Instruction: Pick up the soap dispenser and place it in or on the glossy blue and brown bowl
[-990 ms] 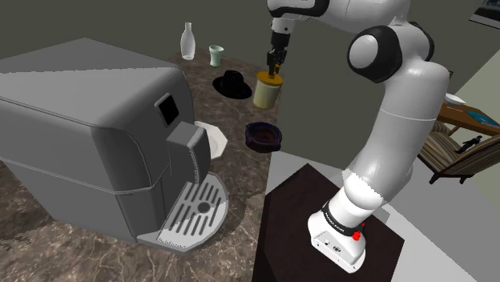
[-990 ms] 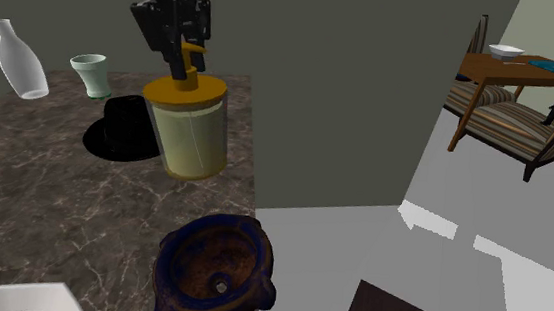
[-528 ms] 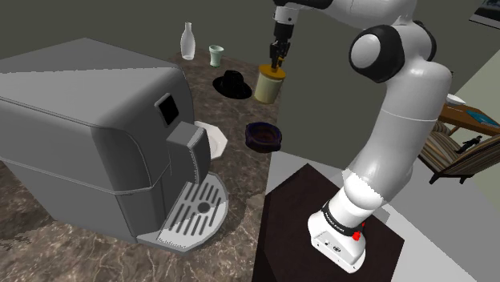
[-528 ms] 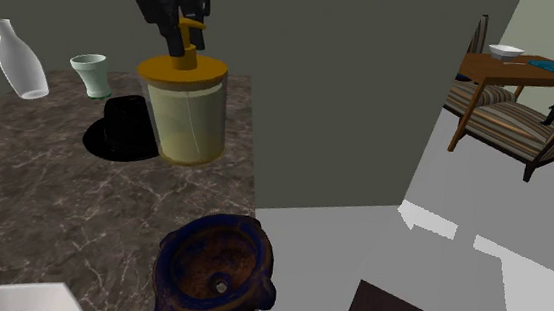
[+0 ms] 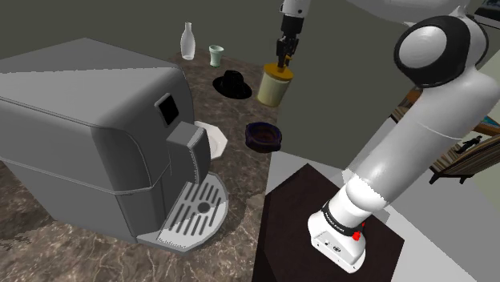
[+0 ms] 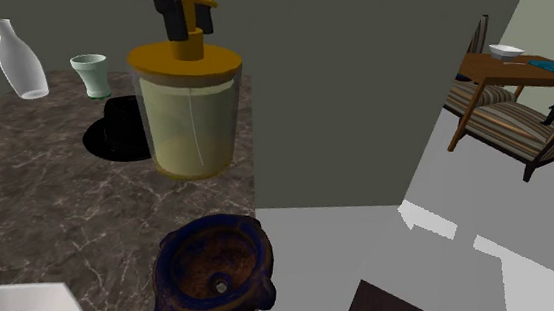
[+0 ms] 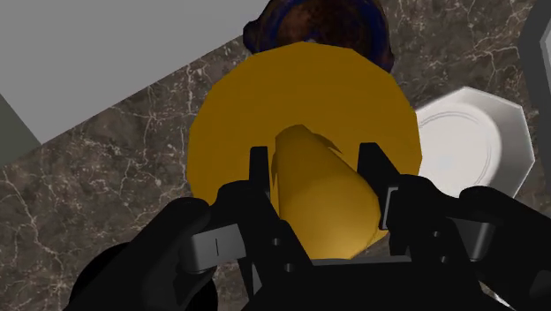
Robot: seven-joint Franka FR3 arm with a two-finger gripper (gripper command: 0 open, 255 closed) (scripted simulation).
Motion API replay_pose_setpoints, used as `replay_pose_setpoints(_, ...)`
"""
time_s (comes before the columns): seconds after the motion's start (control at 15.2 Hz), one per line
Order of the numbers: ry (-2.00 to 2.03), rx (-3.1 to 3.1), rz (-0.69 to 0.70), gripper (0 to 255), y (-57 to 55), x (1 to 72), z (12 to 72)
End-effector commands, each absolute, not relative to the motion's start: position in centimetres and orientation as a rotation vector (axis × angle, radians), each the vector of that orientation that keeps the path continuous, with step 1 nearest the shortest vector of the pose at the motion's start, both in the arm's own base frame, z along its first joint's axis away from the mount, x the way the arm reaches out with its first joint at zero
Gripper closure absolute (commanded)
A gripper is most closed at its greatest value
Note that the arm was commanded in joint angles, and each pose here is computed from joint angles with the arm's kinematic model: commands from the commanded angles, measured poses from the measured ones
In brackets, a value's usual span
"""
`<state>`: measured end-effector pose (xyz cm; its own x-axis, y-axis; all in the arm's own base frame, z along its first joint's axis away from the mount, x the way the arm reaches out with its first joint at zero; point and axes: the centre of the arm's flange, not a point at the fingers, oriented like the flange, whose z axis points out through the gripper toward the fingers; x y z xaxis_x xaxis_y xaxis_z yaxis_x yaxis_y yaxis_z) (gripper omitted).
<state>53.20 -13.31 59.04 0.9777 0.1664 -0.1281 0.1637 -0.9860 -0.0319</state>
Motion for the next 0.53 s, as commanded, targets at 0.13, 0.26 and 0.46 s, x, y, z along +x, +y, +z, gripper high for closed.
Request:
replay_pose_setpoints(0.13,-0.259,-3.103,0.204,255,-10.1,49.5,61.0)
replay_pose_setpoints(0.26,-0.259,-3.103,0.204,255,-8.6,47.7,62.0)
replay_pose_setpoints(0.46,-0.259,-3.103,0.204,255,-7.6,46.5,61.6)
